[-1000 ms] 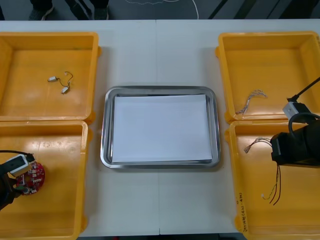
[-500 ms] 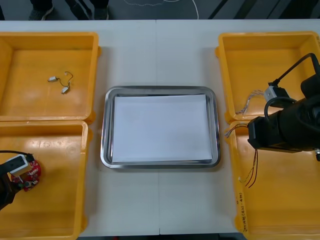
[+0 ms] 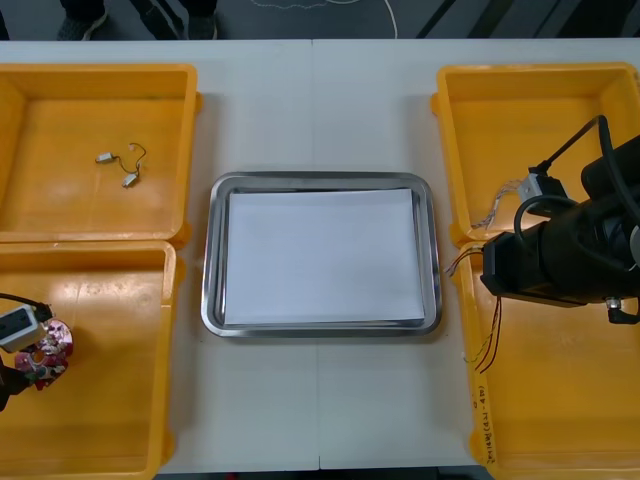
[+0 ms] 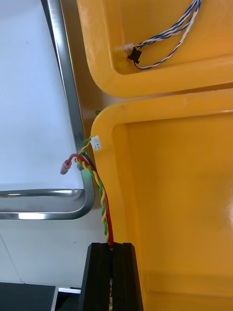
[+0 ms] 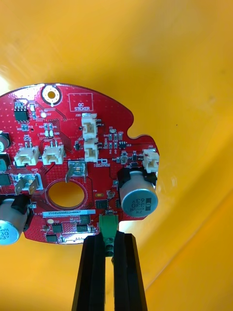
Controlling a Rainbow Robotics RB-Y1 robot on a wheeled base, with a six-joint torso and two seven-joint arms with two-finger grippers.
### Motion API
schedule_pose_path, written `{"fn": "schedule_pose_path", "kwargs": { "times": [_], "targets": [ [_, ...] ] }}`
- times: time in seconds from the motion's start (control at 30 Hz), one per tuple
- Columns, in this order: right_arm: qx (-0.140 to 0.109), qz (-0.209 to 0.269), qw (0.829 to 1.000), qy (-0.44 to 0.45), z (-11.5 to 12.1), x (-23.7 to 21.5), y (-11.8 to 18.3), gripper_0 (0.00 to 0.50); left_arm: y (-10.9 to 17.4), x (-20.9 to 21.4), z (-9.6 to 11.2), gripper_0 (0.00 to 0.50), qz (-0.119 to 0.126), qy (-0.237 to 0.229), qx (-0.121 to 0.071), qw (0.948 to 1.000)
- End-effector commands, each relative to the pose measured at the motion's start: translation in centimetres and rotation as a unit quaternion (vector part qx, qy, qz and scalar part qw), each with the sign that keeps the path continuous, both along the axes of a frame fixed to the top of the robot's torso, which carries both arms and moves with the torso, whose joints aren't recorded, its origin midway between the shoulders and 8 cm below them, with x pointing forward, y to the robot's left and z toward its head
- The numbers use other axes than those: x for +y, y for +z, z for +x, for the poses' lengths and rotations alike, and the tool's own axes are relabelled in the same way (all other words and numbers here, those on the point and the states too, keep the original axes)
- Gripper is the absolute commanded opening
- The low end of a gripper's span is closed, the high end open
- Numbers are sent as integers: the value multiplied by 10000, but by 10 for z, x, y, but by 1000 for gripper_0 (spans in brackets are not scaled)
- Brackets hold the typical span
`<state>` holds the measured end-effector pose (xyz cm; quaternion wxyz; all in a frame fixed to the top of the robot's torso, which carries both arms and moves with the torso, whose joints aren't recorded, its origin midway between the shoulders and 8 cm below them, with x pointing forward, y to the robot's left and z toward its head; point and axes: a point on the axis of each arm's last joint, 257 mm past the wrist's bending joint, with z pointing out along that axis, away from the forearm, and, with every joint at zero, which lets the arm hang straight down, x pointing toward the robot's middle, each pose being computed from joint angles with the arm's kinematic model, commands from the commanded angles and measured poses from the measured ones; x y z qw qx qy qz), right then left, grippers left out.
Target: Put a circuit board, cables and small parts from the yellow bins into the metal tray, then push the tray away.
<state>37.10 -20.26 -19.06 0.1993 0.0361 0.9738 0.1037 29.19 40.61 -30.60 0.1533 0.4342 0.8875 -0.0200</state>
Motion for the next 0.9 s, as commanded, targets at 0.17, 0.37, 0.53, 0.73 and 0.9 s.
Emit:
{"fn": "schedule_pose_path", "kwargs": {
  "times": [0.17, 0.37, 0.53, 0.73, 0.9],
  "targets": [
    [-142, 52, 9999, 33, 1, 12, 10, 0, 46, -6, 18, 0, 297, -322, -544, 9976],
    [-130, 53, 9999, 29, 1, 12, 10, 0, 64, -11, 14, 0, 321, 77, -492, 9982],
    [-124, 34, 9999, 38, 0, 12, 9, 0, 86, -17, 23, 0, 290, 491, -683, 9960],
    [-126, 20, 9999, 22, 1, 11, 9, 0, 114, -35, 44, 0, 79, 1050, -1027, 9891],
    [-123, 26, 9999, 9, 1, 11, 9, 0, 128, -58, 55, 0, -178, 1497, -1150, 9819]
  ]
}}
